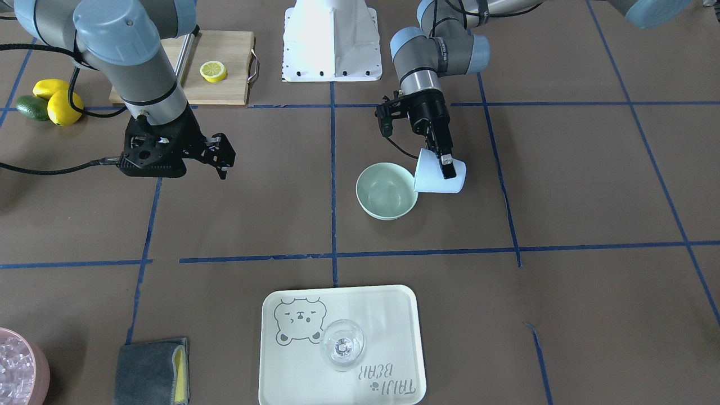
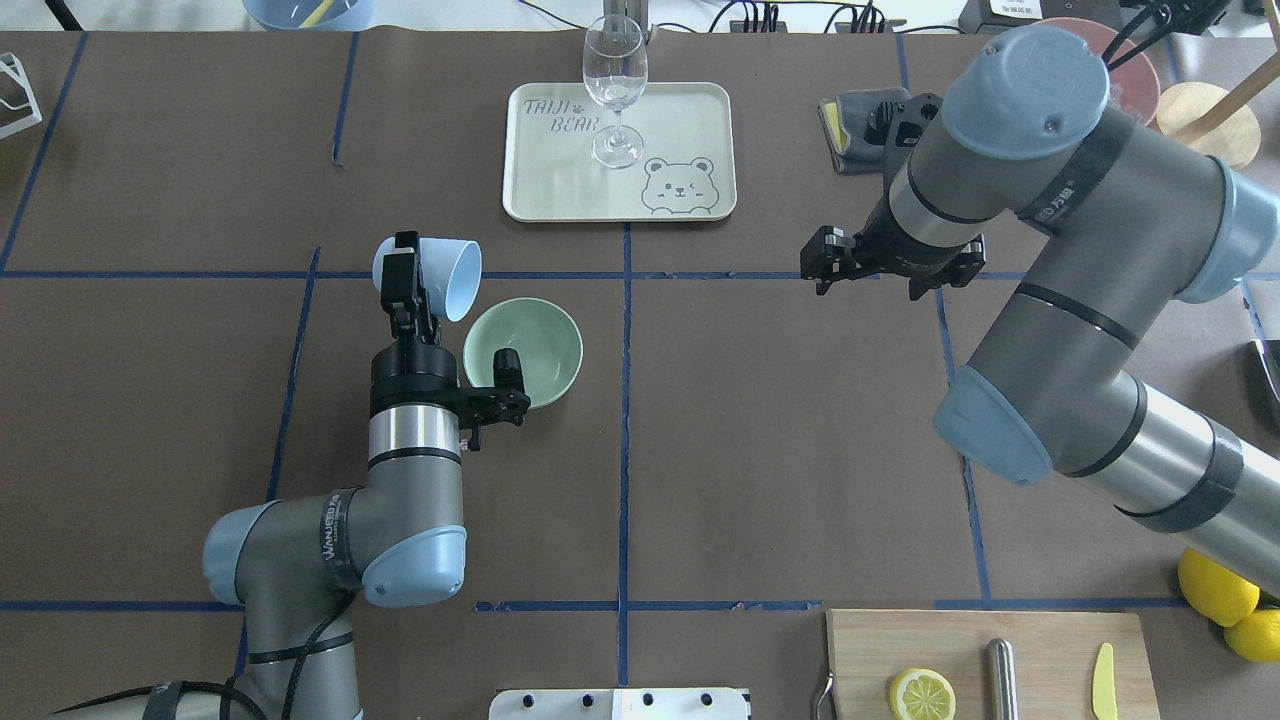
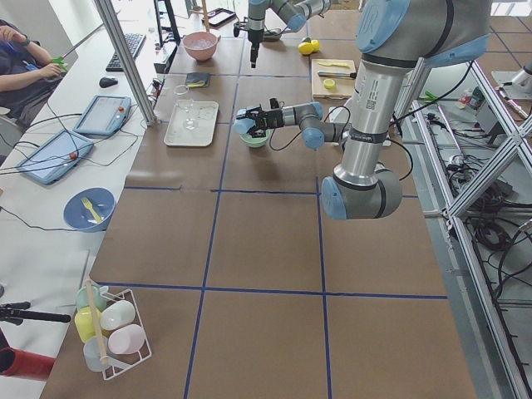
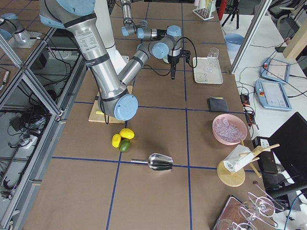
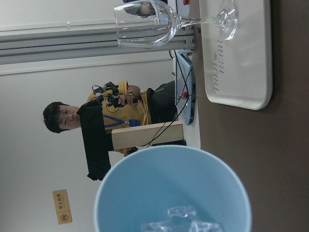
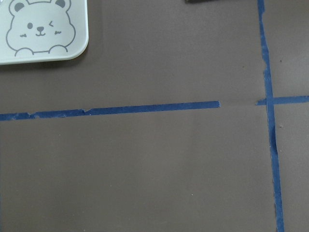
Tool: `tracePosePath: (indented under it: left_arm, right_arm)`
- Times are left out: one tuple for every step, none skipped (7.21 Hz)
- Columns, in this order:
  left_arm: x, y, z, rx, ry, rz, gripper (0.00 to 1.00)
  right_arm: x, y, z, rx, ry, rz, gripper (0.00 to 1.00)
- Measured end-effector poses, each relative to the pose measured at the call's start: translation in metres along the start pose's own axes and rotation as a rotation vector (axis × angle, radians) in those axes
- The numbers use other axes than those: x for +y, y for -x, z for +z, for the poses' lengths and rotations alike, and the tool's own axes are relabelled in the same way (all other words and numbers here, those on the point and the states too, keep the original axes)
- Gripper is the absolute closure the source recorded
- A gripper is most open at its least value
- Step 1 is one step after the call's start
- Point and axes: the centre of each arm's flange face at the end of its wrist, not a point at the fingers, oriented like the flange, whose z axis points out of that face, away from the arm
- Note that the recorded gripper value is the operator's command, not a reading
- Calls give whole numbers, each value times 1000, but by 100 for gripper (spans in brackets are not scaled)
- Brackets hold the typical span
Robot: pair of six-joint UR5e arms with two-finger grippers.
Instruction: Pour ice into bowl
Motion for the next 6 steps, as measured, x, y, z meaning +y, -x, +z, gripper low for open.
tracePosePath:
  left_arm:
    - [1, -3, 1, -14, 9, 37, 100]
    - [2, -6, 3, -22, 16, 65, 100]
    - [2, -9, 3, -25, 21, 87, 100]
    - [2, -12, 4, -25, 27, 113, 100]
    - [2, -14, 5, -25, 33, 137, 100]
    - [3, -16, 5, -27, 37, 154, 100]
  right_arm:
    - [0, 0, 0, -1, 0, 0, 0]
    - [0, 0, -1, -1, 0, 1, 0]
    - [0, 0, -1, -1, -1, 1, 0]
    - [0, 0, -1, -1, -1, 0, 0]
    - [0, 0, -1, -2, -1, 1, 0]
    - [0, 0, -1, -2, -2, 1, 0]
